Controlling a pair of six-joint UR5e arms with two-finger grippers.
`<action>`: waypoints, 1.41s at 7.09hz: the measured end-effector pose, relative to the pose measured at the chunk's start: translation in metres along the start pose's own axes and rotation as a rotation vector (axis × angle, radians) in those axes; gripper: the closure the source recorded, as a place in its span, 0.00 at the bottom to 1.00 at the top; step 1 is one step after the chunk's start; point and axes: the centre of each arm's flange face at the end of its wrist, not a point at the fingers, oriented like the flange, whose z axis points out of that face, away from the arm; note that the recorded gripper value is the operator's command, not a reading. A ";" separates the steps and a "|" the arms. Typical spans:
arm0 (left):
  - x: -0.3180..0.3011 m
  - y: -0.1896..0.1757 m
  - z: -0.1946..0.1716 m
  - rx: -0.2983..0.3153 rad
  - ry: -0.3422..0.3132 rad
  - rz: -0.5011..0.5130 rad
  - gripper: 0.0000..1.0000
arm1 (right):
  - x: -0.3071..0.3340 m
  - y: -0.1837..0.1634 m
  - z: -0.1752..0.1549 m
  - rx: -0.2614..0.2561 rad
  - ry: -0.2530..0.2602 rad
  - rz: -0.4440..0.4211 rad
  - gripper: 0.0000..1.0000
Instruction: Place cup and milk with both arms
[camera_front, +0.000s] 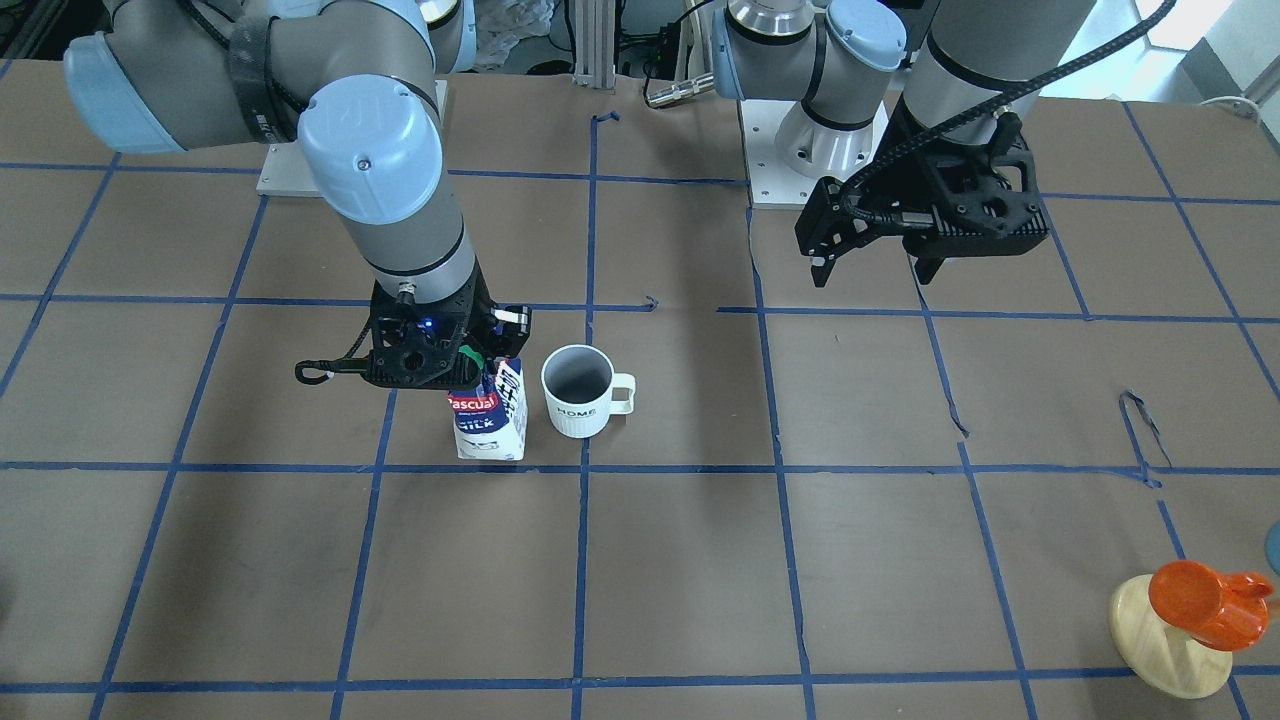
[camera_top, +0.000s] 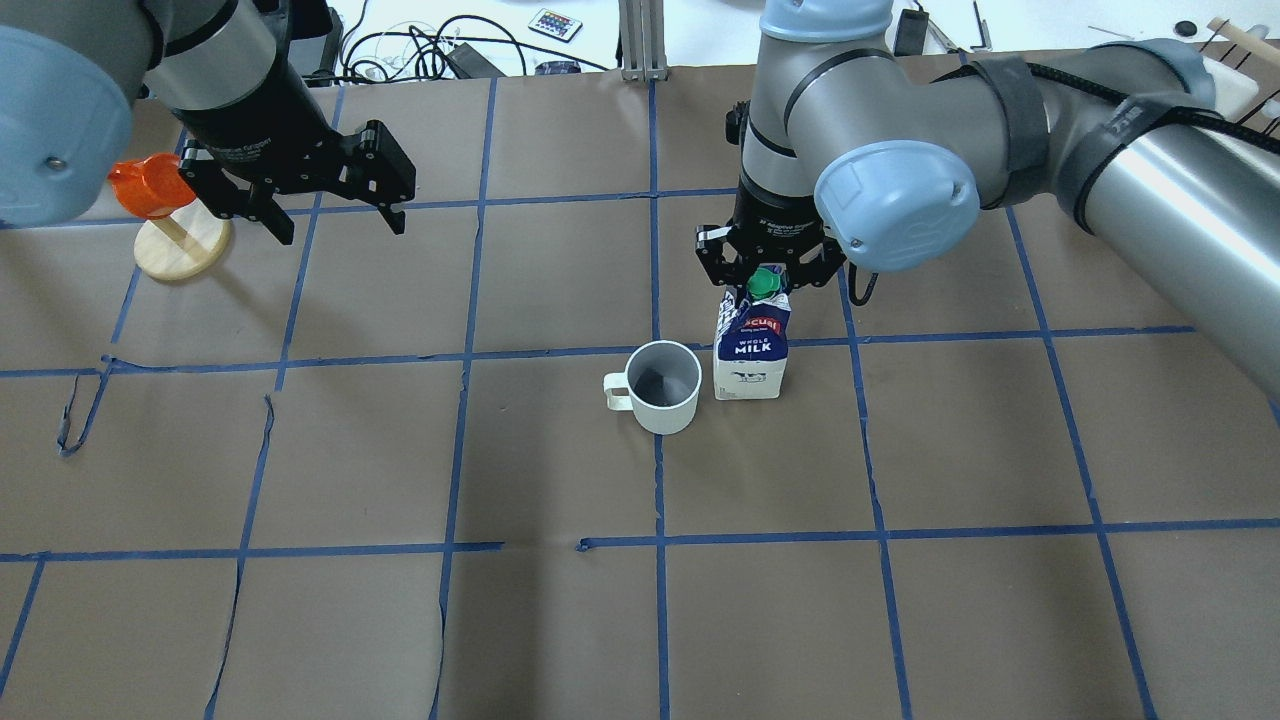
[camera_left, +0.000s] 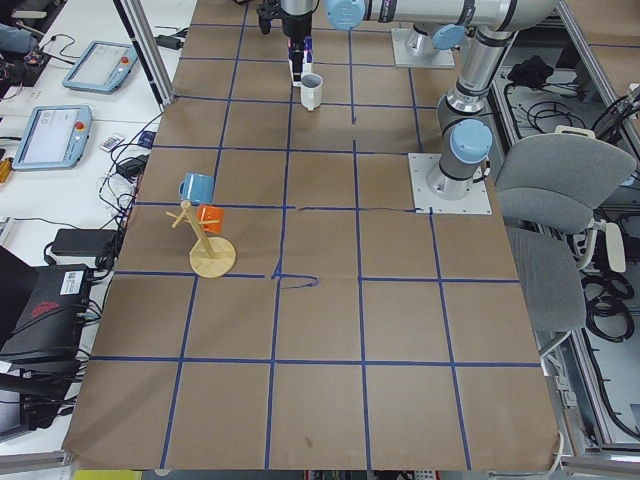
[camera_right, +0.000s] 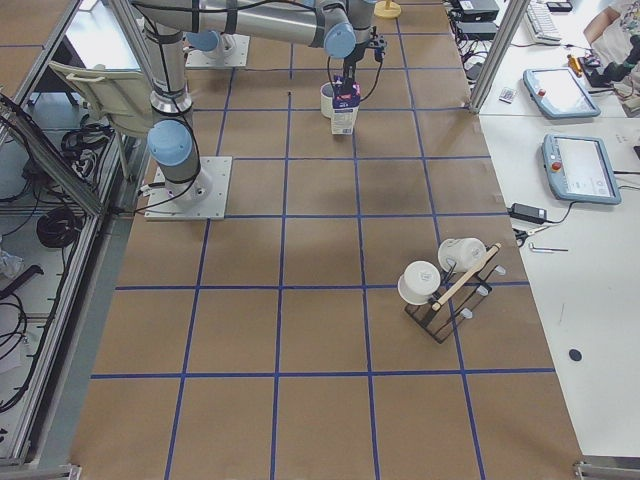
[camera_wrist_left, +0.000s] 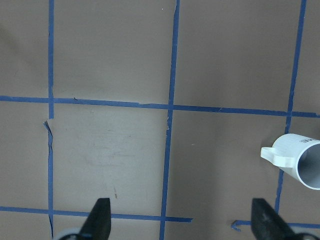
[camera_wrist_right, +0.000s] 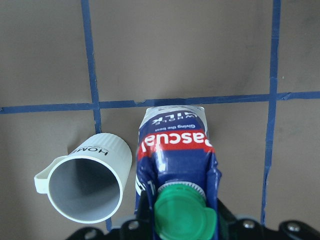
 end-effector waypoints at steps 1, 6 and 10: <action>-0.002 0.000 -0.001 0.005 0.001 -0.003 0.00 | -0.001 0.000 0.002 -0.004 0.000 -0.002 0.59; -0.003 0.000 -0.003 0.011 0.004 -0.007 0.00 | -0.011 0.003 0.008 -0.016 -0.010 -0.021 0.23; -0.003 0.000 -0.003 0.012 0.004 -0.011 0.00 | -0.011 0.001 0.000 0.023 -0.019 -0.024 0.00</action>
